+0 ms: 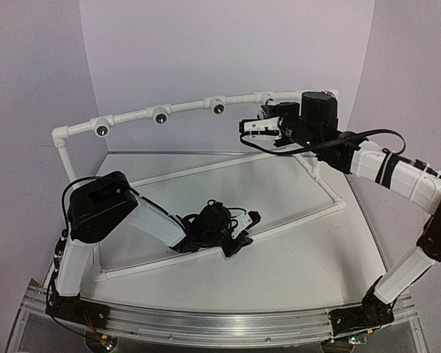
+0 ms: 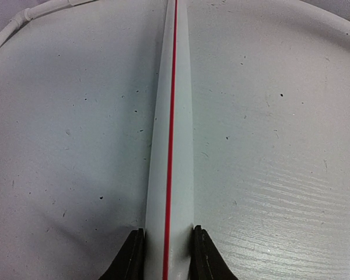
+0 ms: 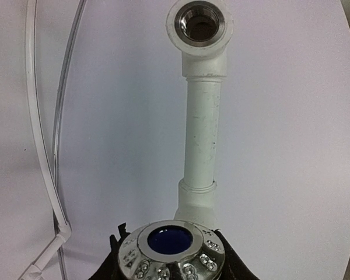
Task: Install the water faucets
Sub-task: Screw the water faucet onto the adaptor.
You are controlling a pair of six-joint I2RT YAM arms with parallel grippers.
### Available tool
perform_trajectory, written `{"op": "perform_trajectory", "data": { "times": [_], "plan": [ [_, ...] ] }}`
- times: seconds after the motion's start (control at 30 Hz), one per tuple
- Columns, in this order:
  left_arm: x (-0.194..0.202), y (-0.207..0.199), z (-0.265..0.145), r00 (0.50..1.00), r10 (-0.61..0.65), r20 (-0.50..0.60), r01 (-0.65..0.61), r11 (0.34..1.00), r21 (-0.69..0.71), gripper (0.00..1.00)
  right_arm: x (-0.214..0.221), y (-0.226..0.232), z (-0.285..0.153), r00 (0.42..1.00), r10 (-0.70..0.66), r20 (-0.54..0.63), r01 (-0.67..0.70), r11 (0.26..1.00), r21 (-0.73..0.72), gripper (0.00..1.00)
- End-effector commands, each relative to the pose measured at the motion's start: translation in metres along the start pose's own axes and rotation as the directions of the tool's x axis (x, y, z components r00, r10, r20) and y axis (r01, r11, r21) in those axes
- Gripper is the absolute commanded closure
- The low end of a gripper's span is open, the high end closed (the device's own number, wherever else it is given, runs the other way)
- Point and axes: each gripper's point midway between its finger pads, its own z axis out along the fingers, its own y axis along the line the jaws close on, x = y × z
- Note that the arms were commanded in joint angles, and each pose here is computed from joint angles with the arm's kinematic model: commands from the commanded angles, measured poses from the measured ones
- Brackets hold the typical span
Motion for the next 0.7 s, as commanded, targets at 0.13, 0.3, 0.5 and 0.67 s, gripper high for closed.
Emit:
{"op": "perform_trajectory", "data": {
  "times": [0.13, 0.3, 0.5, 0.67],
  "plan": [
    [0.194, -0.045, -0.023, 0.818, -0.071, -0.57, 0.126, 0.99, 0.057, 1.0, 0.047, -0.059, -0.015, 0.971, 0.223, -0.084, -0.202, 0.957, 0.207, 1.0],
    [0.194, -0.045, -0.023, 0.819, -0.071, -0.57, 0.125, 0.991, 0.057, 1.0, 0.057, -0.06, -0.017, 0.945, 0.316, -0.079, -0.288, 0.924, 0.254, 1.0],
    [0.193, -0.045, -0.023, 0.819, -0.07, -0.569, 0.124, 0.991, 0.056, 1.0, 0.068, -0.062, -0.017, 0.902, 0.426, -0.077, -0.386, 0.872, 0.301, 1.0],
    [0.194, -0.045, -0.024, 0.819, -0.069, -0.57, 0.123, 0.991, 0.055, 1.0, 0.078, -0.061, -0.017, 0.862, 0.501, -0.073, -0.452, 0.826, 0.335, 1.0]
  ]
}}
